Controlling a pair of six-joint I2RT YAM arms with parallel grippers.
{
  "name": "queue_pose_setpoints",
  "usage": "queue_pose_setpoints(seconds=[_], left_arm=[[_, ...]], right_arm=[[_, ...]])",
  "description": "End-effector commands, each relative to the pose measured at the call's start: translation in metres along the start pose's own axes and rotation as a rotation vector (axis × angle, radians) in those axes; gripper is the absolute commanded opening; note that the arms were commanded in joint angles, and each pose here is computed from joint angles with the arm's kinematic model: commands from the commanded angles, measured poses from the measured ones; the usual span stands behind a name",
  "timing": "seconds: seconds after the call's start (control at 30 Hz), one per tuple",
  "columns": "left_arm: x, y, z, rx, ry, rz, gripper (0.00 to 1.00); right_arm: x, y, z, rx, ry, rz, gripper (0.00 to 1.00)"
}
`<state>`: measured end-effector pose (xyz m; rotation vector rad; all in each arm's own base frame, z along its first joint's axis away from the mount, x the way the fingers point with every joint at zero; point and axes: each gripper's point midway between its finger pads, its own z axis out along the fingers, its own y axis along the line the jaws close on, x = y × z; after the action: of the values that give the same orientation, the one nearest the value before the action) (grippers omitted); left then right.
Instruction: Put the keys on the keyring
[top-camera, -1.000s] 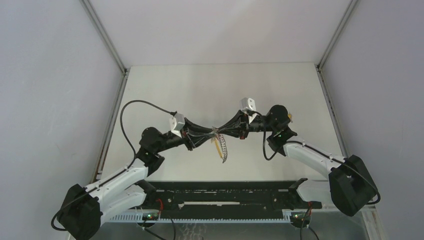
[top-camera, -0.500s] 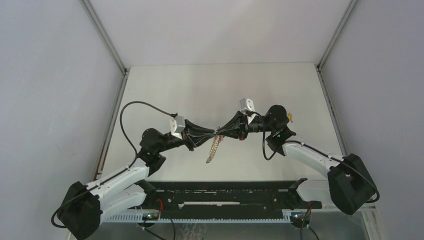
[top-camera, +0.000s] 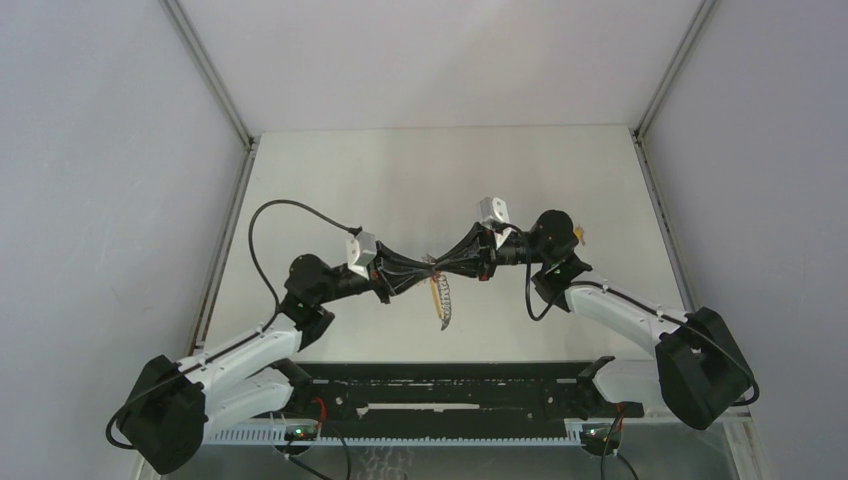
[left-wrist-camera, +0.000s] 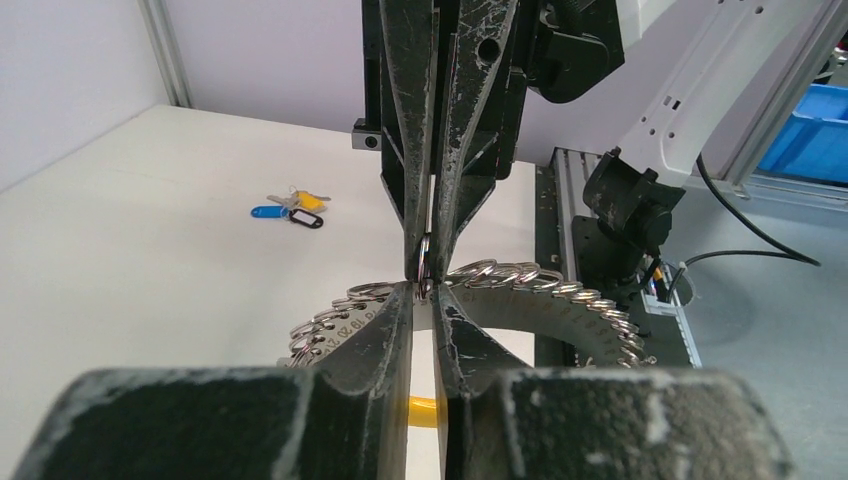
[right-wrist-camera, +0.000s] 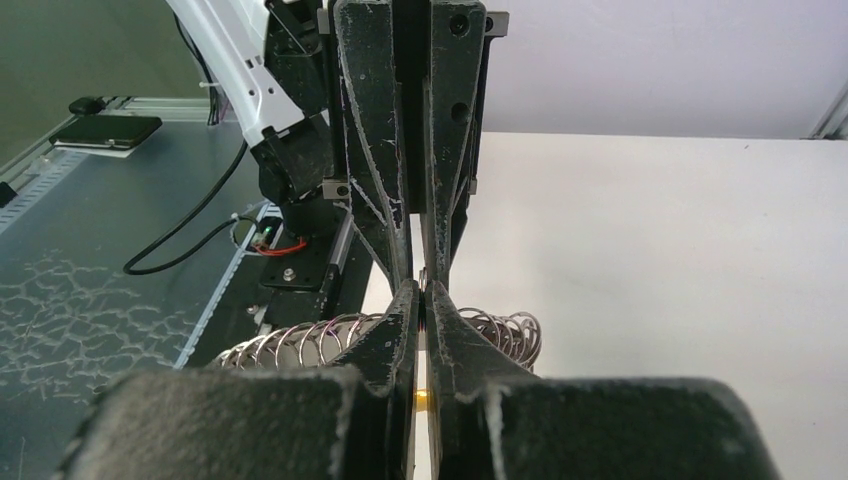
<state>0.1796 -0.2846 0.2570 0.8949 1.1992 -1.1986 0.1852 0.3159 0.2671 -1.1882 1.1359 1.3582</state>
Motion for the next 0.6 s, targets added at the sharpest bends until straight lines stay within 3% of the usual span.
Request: queue_pose_setpoints(seconds=[0.0,0.17,0.33,0.57], left_arm=[[-0.04,-0.007,0.01,0.047,-0.081,0.078,0.15],[-0.041,-0.008,0.01,0.046,-0.085,0.076,0.11],[-0.041,-0.006,0.011,0.039,-0.082,0.07,0.01],[-0.017,0.016,0.003,-0.104,0.023,0.033,0.0]], right_arm=[[-0.034,0.007,0.006,-0.034,-0.057,-0.093,0.0],[-0.029,0.008,0.008,-0.05,-0.046,-0.075,0.0],[-0.024,0.011,0.009,-0.07,-0.031,-0.06,0.0],[0.006,0.006,-0.002,-0.028,0.076,0.004,0.03]])
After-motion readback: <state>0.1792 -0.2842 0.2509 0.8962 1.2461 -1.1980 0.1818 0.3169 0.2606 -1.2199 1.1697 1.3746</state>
